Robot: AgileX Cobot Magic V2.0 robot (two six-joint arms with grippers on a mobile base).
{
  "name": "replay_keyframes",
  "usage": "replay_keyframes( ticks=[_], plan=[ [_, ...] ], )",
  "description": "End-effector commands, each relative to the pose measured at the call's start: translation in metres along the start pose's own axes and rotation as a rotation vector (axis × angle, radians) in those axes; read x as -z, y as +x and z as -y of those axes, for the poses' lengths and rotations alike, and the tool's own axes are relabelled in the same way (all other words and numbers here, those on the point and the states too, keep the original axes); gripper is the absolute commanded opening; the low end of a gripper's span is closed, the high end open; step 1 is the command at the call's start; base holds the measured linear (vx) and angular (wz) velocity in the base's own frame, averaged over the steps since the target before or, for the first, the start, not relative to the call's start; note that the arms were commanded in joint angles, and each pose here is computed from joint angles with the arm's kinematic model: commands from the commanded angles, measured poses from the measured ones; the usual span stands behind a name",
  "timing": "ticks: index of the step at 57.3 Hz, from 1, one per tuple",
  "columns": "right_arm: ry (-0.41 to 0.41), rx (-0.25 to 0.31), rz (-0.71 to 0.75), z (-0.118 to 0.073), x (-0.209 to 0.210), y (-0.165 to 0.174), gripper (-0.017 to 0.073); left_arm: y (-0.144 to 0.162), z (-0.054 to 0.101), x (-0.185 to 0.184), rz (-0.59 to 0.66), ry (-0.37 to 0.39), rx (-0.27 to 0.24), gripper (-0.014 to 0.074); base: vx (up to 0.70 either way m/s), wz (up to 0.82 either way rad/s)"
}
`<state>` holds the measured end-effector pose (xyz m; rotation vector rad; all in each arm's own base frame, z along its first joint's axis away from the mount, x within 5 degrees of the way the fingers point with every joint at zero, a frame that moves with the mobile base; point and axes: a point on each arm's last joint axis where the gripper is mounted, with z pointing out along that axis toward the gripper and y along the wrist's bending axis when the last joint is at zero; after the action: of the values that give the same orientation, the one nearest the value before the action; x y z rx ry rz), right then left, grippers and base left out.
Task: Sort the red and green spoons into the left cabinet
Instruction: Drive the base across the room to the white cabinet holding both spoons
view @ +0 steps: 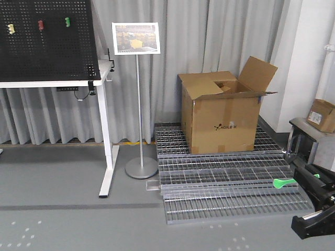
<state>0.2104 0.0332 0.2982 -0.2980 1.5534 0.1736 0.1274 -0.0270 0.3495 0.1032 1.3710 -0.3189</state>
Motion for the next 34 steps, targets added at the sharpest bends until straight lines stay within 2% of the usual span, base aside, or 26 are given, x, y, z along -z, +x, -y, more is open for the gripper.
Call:
replay_keyframes(
  ticks=[1,34],
  plan=[
    [-0.018,0.000,0.111,-0.0011,0.0012,-0.0186,-0.0004,-0.0135,0.0052,-0.0005,0.074,0.047,0.021,-0.0006,0.54,-0.03],
    [-0.018,0.000,0.111,-0.0011,0.0012,-0.0186,-0.0004,-0.0135,0.0052,-0.0005,0.074,0.047,0.021,-0.0006,0.49,-0.03]
  ],
)
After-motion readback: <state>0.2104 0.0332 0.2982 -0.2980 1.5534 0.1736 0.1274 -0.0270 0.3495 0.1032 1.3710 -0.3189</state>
